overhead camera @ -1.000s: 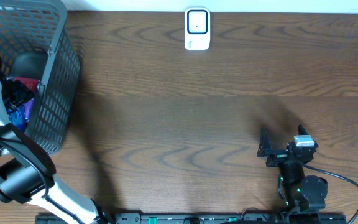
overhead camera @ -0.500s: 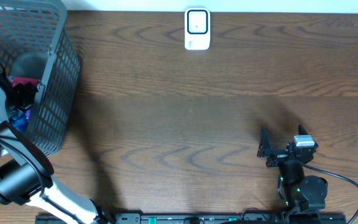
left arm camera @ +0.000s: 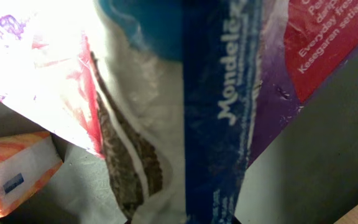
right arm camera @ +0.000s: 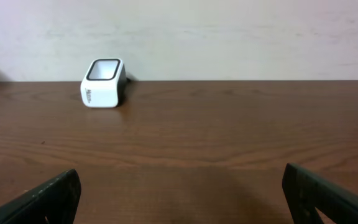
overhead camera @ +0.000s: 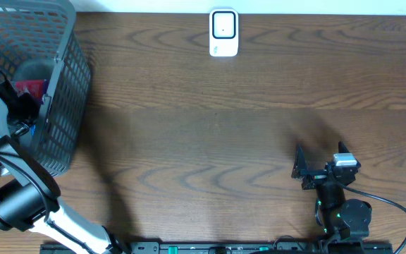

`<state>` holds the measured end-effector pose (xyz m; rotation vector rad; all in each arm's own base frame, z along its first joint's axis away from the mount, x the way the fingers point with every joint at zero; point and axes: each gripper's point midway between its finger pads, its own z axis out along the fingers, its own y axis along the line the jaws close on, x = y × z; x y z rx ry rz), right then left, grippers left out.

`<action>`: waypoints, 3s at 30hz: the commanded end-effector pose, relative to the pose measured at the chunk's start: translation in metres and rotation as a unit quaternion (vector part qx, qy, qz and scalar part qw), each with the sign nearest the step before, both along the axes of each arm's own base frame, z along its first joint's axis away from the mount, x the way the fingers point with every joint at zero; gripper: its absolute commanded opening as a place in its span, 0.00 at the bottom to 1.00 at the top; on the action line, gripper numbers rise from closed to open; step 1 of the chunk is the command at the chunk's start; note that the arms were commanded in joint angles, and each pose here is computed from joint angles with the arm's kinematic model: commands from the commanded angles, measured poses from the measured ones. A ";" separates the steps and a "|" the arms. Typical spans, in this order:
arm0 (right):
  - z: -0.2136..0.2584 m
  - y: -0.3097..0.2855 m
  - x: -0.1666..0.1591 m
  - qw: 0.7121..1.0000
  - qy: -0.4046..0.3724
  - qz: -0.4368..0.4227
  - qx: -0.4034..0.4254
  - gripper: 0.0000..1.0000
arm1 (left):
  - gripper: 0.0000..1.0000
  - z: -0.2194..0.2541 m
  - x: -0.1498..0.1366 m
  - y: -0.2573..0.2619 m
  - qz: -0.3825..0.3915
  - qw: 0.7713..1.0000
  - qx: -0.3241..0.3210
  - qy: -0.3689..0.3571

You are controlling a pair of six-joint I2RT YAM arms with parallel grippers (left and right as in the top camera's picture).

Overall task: Scan the item barcode
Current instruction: 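Grasp the blue Oreo pack in the basket with the left gripper, then carry the Oreo pack to the white scanner, barcode facing it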

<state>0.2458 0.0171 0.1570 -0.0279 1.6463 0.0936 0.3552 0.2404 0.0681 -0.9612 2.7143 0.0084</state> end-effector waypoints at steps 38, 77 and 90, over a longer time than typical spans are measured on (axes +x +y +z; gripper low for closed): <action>-0.001 -0.002 0.000 1.000 0.001 -0.006 0.006 0.99 | 0.07 0.431 -0.093 -0.252 -0.107 0.797 -0.135 -0.579; -0.001 -0.002 0.000 1.000 0.001 -0.006 0.006 0.99 | 0.07 0.037 0.066 -0.496 -0.228 0.937 0.159 -0.210; -0.001 -0.002 0.000 1.000 0.001 -0.006 0.006 0.99 | 0.53 0.023 0.057 -0.537 -0.269 0.941 0.056 -0.196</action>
